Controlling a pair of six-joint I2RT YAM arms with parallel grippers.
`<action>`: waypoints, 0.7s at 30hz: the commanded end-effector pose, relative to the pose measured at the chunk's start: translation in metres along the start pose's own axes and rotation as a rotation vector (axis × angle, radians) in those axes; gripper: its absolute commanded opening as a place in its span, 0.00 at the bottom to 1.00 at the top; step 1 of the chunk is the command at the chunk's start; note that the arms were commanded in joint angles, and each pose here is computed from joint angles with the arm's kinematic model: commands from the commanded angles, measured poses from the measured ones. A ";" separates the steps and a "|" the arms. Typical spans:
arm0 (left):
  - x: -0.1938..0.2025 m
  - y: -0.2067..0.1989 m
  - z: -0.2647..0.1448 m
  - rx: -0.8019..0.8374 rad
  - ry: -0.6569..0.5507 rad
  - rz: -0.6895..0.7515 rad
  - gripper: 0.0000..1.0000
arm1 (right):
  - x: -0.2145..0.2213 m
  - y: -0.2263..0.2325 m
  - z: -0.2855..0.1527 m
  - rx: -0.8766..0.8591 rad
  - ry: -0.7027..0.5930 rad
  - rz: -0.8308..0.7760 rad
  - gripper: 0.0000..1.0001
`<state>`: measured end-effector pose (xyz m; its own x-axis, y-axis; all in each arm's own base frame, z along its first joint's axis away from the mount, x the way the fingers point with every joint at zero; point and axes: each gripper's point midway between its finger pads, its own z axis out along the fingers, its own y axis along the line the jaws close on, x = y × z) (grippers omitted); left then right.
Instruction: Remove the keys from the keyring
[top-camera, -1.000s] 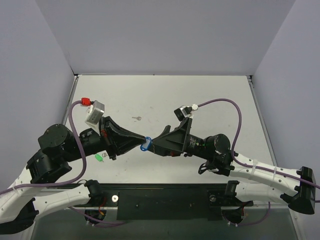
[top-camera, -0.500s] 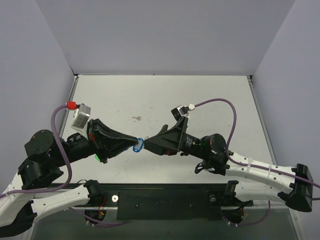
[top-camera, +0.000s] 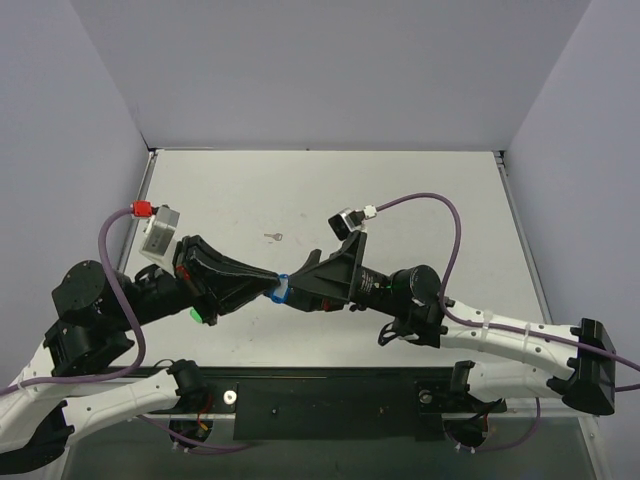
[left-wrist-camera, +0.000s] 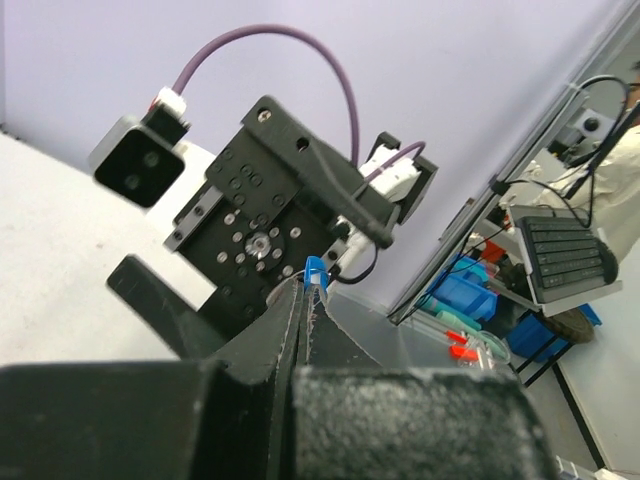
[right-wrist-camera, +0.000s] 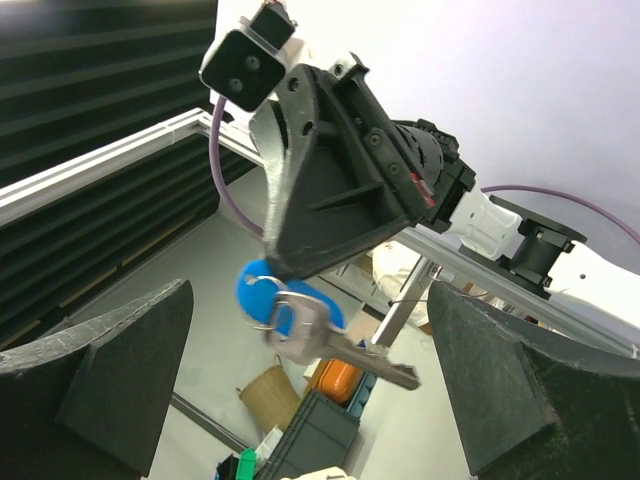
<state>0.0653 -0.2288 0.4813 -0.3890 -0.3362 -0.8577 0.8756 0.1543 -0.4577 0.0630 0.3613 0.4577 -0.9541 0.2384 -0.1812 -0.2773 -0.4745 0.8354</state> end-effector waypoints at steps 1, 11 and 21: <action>-0.026 -0.025 0.004 0.112 -0.096 0.000 0.00 | 0.007 0.048 0.009 -0.167 0.032 -0.025 0.98; 0.001 0.003 0.004 0.005 -0.028 0.003 0.00 | 0.011 0.062 0.009 -0.180 0.046 -0.034 0.96; 0.003 0.014 -0.015 -0.071 -0.032 0.029 0.00 | 0.015 0.073 0.007 -0.193 0.061 -0.037 0.90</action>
<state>0.0710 -0.2241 0.4631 -0.3915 -0.3475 -0.8520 0.8589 0.1942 -0.4738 0.0480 0.3678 0.4678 -0.9627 0.1888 -0.1936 -0.2632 -0.4908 0.8306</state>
